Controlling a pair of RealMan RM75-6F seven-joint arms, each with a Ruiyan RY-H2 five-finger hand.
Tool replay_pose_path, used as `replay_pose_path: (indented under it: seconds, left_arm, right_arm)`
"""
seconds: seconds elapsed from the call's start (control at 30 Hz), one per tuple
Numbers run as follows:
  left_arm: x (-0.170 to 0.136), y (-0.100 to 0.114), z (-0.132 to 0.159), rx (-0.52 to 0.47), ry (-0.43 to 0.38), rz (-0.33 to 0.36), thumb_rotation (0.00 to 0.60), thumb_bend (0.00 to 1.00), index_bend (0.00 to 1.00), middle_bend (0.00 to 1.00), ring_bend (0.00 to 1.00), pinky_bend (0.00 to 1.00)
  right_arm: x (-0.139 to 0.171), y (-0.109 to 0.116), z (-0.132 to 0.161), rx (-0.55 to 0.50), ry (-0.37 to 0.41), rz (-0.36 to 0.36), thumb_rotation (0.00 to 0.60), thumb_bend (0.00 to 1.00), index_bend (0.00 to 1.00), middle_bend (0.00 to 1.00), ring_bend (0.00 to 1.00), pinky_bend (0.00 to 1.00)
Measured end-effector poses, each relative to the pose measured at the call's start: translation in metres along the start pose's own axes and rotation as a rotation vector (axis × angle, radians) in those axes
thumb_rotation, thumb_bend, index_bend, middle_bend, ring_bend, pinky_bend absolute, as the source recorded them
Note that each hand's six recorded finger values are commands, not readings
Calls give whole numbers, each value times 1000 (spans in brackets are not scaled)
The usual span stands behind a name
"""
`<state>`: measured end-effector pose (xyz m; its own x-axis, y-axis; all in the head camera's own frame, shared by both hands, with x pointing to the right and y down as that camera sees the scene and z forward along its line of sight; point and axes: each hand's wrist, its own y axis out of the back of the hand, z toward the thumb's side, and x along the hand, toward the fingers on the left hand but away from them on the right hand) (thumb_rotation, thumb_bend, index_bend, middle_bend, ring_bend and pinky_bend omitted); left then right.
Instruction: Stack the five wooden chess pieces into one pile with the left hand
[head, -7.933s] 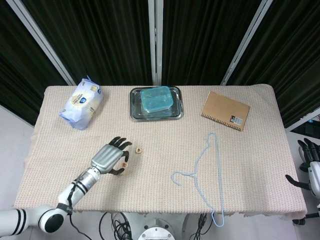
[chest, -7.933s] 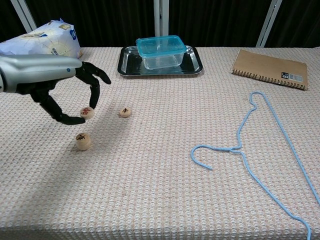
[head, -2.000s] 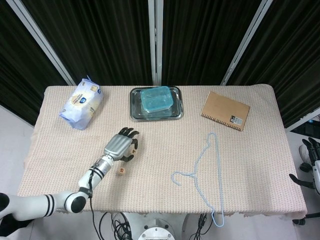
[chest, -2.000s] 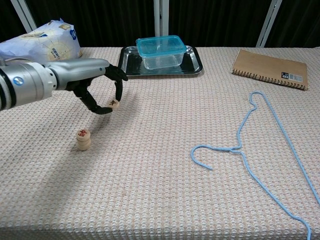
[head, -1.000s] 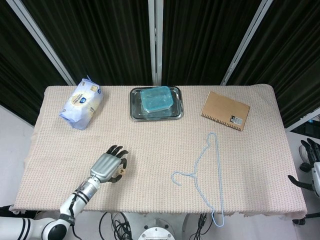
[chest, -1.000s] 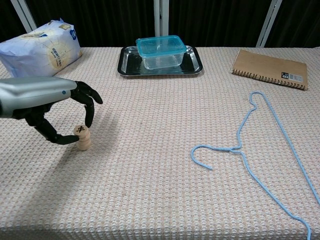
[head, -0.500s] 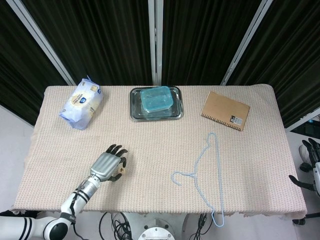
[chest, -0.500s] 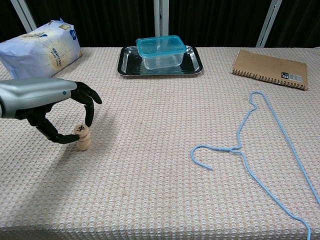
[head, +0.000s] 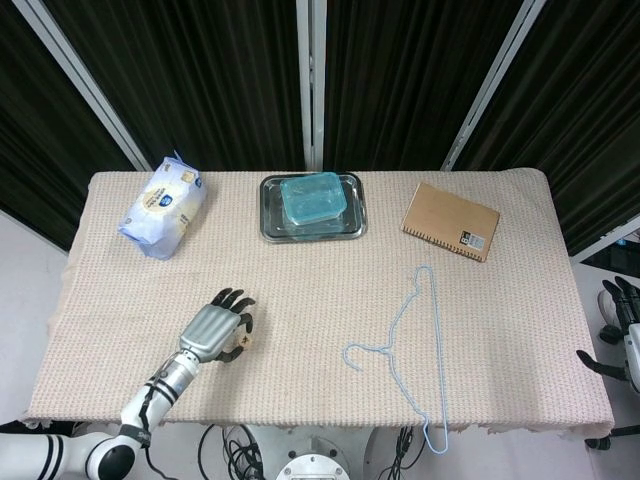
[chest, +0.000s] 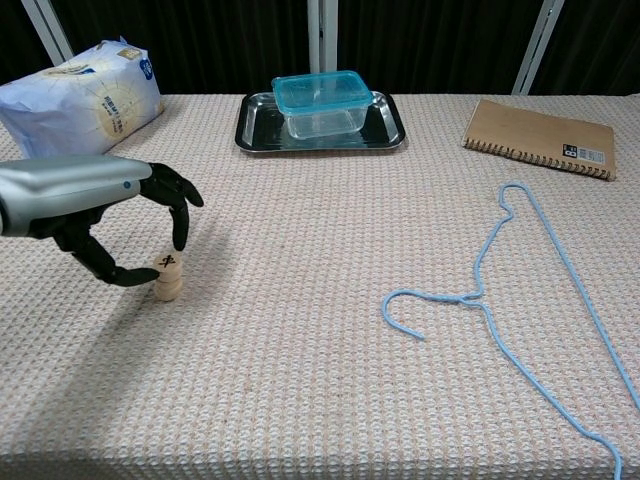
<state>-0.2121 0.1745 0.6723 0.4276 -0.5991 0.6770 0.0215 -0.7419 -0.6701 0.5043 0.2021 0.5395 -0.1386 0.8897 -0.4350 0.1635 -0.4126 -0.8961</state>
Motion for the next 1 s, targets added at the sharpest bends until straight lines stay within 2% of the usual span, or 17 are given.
replay_pose_path:
  seconds: [0.17,0.33,0.43,0.57,0.67,0.8,1.0]
  left_arm:
    - [-7,5,-1,15,-5,6,600,305,250,115,0,0]
    - [-17,9,-8,33,25,23,600,304,230,110,0,0]
    - [-24,17,-18,47,57,66,600,293,211,110,0,0]
    - [-39,32,-39,76,124,180,600,212,164,106,0,0]
    - [-60,45,-66,90,204,296,600,164,127,76,0,0]
    - [-104,53,-110,78,323,434,600,143,102,50,0,0]
    - [-169,49,-148,36,405,520,600,142,101,49,0,0]
  right_arm:
    - [0,-1,0,2,-2,2,600,73,0,0,0,0]
    - [1,1,0,2,-2,-5,600,72,0,0,0,0]
    - [1,1,0,1,-1,-11,600,73,0,0,0,0]
    - [1,1,2,3,9,-15,600,73,0,0,0,0]
    - [1,-1,5,8,19,-12,600,73,0,0,0,0]
    - [1,-4,8,19,25,-7,600,73,0,0,0,0]
    - [-2,-10,13,45,33,2,600,73,0,0,0,0]
